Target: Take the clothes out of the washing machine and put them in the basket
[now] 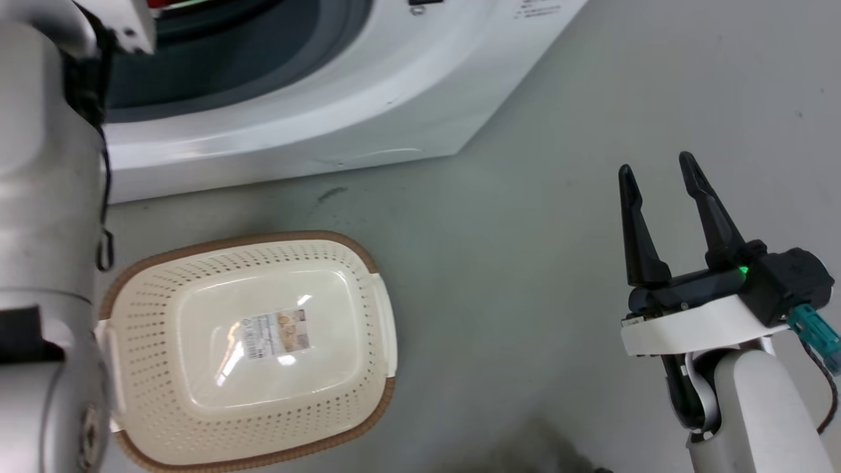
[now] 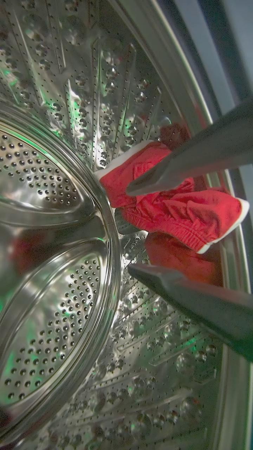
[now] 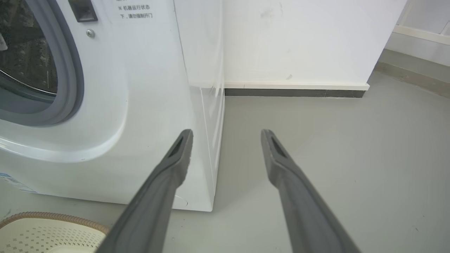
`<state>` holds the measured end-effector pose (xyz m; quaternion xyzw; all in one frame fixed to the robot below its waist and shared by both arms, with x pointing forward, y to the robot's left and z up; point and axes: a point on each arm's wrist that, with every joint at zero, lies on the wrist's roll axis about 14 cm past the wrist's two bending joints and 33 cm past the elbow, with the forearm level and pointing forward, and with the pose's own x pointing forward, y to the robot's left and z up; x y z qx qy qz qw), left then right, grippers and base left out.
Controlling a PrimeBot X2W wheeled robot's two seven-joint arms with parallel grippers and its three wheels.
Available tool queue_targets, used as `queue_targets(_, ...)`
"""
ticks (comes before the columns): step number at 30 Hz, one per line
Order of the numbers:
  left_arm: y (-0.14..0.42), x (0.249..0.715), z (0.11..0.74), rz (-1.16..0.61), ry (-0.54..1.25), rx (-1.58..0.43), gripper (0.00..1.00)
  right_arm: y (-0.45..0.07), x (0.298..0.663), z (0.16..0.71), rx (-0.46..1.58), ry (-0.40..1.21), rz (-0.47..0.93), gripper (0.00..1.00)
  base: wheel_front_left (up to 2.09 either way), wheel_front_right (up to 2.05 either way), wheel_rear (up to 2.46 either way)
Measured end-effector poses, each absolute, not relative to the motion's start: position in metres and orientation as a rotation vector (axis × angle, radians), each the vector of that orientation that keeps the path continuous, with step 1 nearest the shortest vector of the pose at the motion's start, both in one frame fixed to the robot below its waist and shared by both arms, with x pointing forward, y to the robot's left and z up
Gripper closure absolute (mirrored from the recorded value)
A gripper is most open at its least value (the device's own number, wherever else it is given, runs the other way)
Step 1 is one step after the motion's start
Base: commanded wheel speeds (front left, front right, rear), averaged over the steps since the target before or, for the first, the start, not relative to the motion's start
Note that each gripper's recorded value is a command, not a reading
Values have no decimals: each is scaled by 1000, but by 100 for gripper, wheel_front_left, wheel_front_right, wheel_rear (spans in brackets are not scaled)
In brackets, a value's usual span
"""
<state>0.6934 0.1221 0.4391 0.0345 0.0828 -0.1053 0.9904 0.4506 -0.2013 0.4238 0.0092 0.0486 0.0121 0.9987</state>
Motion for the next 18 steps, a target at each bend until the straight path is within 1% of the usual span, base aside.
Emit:
queue_targets(4, 119, 714, 423, -216, 257, 92, 0, -208, 450, 417, 29, 115, 6, 0, 0, 0, 0)
queue_targets(8, 119, 725, 396, -210, 375, 99, 0, -212, 448, 412, 36, 132, -7, 0, 0, 0, 0)
queue_targets(12, 117, 724, 365, -204, 517, 55, 0, -216, 442, 410, 44, 148, -22, 0, 0, 0, 0)
queue_targets(18, 110, 728, 339, -209, 659, 63, 0, -220, 435, 407, 54, 168, -36, 0, 0, 0, 0)
